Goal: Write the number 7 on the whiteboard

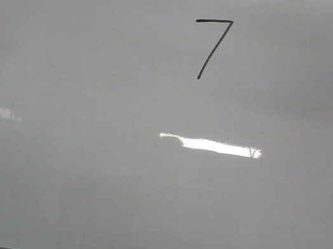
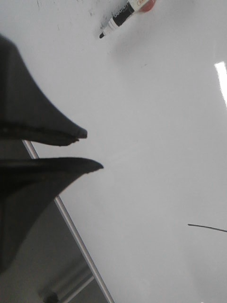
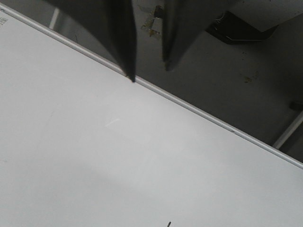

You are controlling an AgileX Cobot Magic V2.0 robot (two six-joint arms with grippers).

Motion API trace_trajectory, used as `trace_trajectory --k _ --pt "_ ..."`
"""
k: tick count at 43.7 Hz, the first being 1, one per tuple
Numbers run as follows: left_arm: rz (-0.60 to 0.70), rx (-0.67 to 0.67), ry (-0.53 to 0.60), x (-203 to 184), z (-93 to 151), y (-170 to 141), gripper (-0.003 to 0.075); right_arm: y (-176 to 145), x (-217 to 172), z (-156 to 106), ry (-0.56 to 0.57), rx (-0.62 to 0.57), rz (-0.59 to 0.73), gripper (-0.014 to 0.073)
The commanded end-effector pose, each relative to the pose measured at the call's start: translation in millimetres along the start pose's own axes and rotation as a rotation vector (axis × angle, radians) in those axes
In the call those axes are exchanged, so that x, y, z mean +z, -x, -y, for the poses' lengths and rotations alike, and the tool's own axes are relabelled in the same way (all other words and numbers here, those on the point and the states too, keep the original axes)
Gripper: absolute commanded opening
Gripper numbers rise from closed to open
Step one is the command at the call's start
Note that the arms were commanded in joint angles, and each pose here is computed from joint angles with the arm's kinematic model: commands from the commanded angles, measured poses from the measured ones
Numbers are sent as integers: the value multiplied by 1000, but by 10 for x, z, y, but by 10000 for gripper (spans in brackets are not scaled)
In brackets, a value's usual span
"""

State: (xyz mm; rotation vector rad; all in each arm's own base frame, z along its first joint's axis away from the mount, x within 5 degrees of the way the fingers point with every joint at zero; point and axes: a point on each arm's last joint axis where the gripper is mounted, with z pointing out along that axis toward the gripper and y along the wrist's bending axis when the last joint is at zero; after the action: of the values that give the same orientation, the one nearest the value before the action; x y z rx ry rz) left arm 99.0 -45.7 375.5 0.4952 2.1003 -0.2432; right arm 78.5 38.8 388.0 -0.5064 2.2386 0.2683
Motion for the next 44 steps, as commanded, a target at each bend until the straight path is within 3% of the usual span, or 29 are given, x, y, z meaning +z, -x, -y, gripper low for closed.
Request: trace_trajectory --k 1,3,33,44 --pt "106 -1 -7 -65 9 130 -21 113 -71 -1 -1 14 95 -38" --pt "106 -1 -7 -65 9 130 -20 113 -71 -1 -1 14 95 -75" --pt "124 -2 -4 -103 7 108 -20 112 -71 -1 -1 14 94 -69" --pt "300 -70 182 -425 -125 -35 -20 113 -71 -1 -1 14 95 -69"
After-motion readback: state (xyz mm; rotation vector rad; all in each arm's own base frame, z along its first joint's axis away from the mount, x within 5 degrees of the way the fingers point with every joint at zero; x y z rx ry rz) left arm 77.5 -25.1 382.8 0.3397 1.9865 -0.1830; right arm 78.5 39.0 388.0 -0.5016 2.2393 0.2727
